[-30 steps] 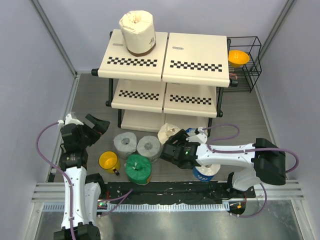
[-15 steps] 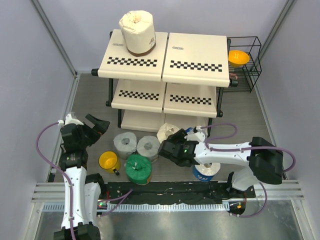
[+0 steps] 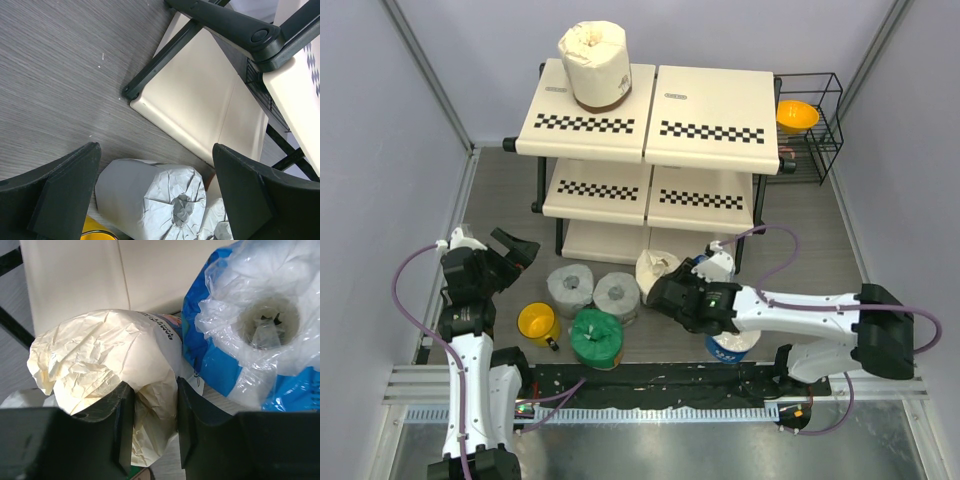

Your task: Place and organize the paper towels onto the shelf

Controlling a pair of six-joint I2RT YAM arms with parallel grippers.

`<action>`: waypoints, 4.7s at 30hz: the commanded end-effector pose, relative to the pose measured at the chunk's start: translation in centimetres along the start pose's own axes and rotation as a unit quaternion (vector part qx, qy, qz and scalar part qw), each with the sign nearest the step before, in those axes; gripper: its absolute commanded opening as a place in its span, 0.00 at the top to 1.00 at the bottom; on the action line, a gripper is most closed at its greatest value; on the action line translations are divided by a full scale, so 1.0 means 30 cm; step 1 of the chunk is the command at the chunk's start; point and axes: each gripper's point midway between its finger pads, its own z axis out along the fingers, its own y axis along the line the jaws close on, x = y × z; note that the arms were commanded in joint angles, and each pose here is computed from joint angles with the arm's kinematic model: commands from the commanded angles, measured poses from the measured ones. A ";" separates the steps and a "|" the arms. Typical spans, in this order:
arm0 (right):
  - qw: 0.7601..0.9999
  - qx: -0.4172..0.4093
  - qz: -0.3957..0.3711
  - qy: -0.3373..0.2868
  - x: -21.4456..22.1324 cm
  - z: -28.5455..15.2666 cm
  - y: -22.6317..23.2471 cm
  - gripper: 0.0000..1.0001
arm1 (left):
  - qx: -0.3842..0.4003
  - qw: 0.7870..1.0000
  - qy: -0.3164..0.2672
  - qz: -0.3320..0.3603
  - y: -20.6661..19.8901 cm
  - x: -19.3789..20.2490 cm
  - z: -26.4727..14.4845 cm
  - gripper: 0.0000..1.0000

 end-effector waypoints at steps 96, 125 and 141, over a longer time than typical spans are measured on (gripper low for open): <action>0.901 -0.234 -0.108 -0.349 -1.399 -0.574 0.728 0.41 | 0.014 1.000 -0.010 0.004 -0.021 -0.020 0.000 0.00; 0.902 -0.240 -0.142 -0.329 -1.441 -0.374 0.881 0.39 | 0.012 1.000 -0.010 0.004 -0.018 -0.020 0.000 0.00; 0.882 -0.348 -0.128 -0.290 -1.341 -0.570 0.777 0.39 | 0.014 1.000 -0.010 0.004 -0.021 -0.021 0.000 0.00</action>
